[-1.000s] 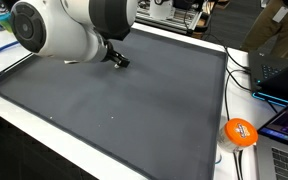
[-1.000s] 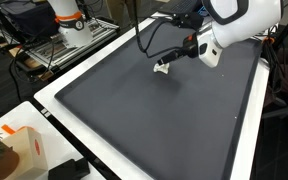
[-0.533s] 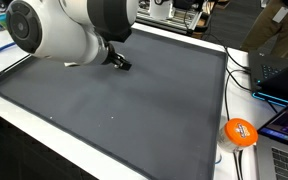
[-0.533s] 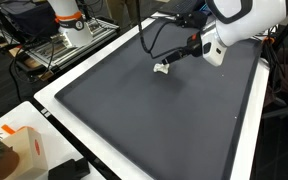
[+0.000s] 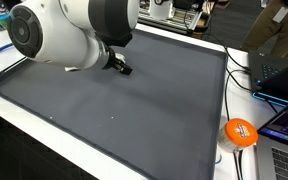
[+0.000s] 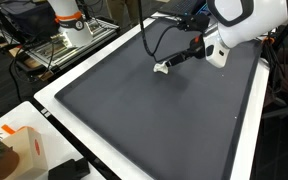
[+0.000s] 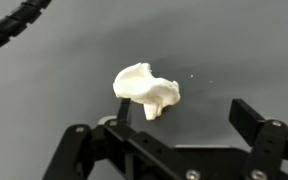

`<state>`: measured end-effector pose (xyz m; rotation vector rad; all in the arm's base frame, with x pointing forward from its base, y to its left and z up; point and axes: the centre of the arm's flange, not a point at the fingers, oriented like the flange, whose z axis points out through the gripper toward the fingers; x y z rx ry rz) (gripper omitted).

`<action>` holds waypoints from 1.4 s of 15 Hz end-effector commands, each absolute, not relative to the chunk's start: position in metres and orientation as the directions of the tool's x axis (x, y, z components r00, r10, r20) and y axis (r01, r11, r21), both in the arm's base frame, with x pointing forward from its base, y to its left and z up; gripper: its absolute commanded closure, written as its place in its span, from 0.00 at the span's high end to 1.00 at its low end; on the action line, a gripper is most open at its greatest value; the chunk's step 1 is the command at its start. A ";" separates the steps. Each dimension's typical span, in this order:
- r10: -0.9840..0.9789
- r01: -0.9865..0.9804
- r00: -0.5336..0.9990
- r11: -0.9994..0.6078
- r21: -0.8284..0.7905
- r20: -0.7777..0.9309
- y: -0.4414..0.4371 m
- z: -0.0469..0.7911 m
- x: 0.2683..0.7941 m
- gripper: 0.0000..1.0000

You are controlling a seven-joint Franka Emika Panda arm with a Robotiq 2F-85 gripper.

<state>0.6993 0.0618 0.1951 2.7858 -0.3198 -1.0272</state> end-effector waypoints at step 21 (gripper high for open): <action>-0.329 -0.276 0.794 -0.944 0.179 -0.511 0.028 0.293 0.600 1.00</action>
